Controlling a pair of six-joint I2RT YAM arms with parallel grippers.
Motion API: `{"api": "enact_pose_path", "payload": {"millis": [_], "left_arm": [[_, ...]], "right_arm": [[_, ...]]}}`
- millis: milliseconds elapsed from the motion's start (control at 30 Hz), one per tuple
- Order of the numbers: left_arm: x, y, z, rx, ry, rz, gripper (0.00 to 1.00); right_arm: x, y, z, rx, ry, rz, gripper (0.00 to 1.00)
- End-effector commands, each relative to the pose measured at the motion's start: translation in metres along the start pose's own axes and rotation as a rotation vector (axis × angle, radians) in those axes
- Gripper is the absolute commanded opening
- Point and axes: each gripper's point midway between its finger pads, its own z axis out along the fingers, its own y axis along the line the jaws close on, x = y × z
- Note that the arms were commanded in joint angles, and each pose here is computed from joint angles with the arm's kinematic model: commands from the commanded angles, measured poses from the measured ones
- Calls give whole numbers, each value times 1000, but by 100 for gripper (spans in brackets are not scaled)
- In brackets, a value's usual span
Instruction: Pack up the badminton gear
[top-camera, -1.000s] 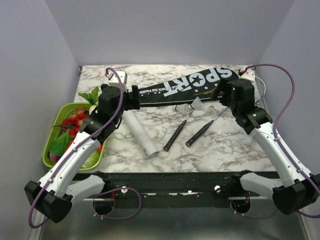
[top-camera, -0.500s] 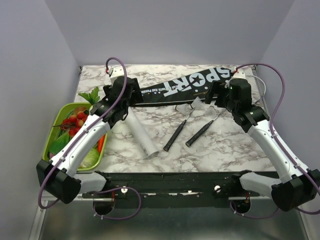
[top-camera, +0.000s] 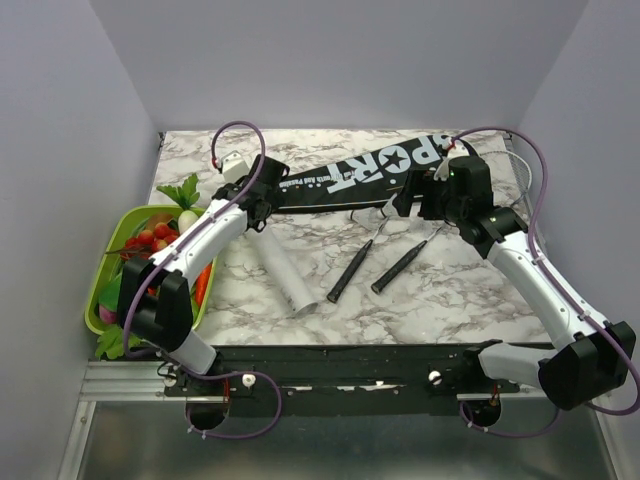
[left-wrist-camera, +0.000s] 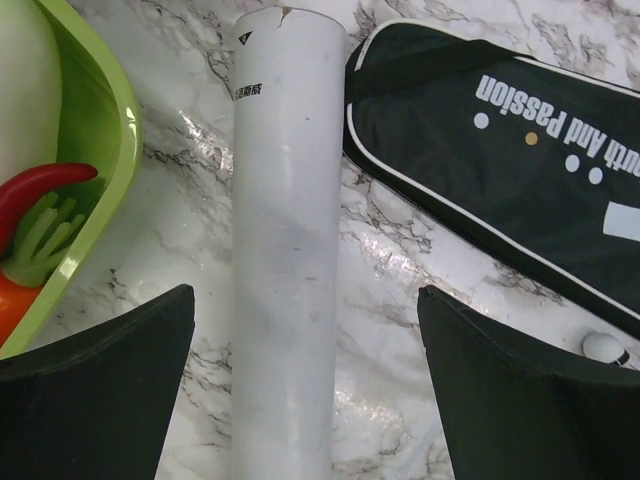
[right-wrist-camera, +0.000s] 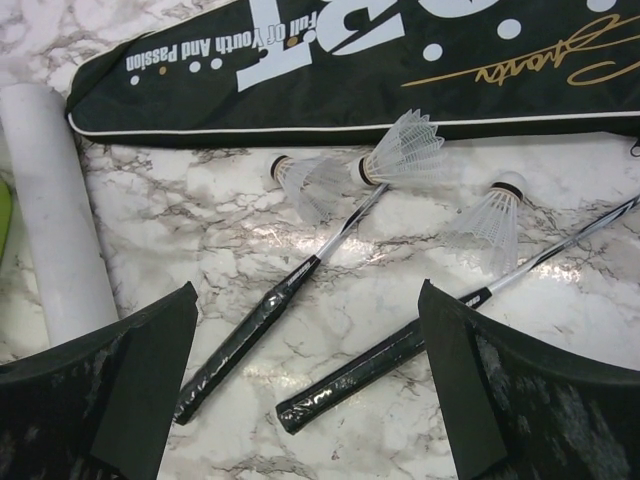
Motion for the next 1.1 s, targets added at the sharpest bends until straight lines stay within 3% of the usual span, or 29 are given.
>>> {"api": "enact_pose_path", "payload": {"millis": [0, 233, 633, 1067], "left_arm": [[6, 0, 28, -54, -8, -95, 99], [18, 4, 76, -117, 43, -104, 99], [19, 1, 120, -127, 61, -54, 99], [50, 9, 137, -109, 114, -1, 97]], "right_arm": [[7, 12, -3, -63, 47, -15, 100], [12, 15, 2, -82, 67, -12, 100], [25, 20, 16, -109, 110, -1, 100], [34, 24, 24, -121, 141, 14, 100]]}}
